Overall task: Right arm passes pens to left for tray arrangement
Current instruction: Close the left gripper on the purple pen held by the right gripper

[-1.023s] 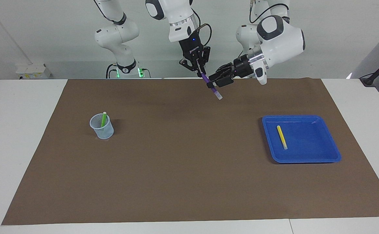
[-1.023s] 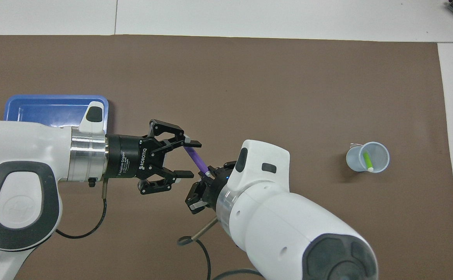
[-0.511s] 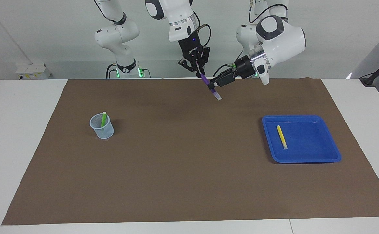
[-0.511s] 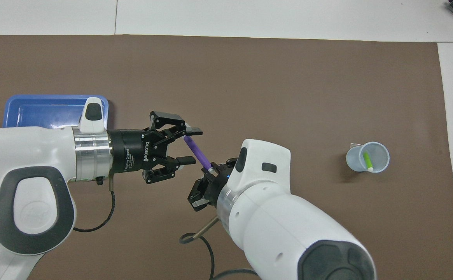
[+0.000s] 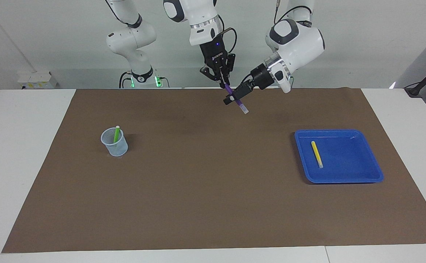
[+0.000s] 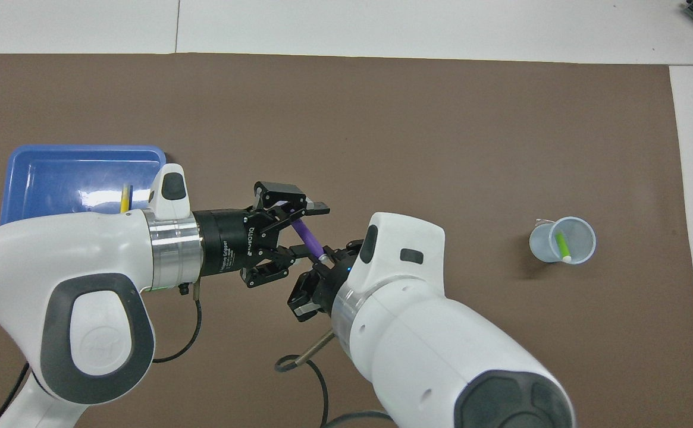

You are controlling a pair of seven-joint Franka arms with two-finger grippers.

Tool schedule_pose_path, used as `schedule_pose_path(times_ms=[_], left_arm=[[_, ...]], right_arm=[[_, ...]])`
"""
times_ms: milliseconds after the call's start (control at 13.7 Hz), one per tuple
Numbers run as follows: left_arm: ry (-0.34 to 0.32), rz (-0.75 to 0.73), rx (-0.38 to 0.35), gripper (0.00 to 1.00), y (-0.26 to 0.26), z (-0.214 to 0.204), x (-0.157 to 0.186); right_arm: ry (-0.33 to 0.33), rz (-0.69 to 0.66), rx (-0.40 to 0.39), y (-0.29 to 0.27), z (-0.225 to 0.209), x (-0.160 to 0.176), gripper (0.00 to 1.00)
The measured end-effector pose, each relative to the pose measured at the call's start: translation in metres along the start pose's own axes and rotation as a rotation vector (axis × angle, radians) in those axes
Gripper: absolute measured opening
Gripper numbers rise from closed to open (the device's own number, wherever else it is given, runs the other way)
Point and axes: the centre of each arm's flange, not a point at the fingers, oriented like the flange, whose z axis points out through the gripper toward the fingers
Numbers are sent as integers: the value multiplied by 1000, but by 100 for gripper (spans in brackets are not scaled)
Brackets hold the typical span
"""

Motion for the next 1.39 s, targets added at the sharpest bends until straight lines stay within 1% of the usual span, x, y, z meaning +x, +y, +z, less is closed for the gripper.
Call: schedule_pose_path(times_ms=[146, 292, 365, 438, 657, 730, 803, 877, 950, 1388], left_arm=[[-13, 0, 4, 70, 0, -9, 3], [-9, -2, -9, 70, 3, -22, 8], [-7, -1, -13, 67, 3, -25, 8], [-7, 0, -14, 61, 3, -25, 7], [-8, 3, -11, 59, 3, -23, 6], [-8, 3, -11, 51, 3, -23, 6], [-8, 4, -12, 36, 3, -24, 6], [-5, 12, -8, 24, 3, -24, 6], [-7, 16, -8, 21, 2, -23, 7], [-7, 16, -8, 21, 3, -24, 7]], right_arm=[[2, 0, 0, 0, 0, 0, 17], [15, 0, 2, 0, -1, 2, 17], [20, 0, 3, 0, -2, 2, 17], [20, 0, 3, 0, -2, 2, 17], [20, 0, 2, 0, -2, 2, 17], [19, 0, 2, 0, -1, 2, 17], [18, -1, 2, 0, -1, 2, 17], [23, -4, 1, -1, -1, 2, 17], [26, -6, 1, -1, -2, 2, 17], [26, -3, 2, -1, -2, 2, 17]])
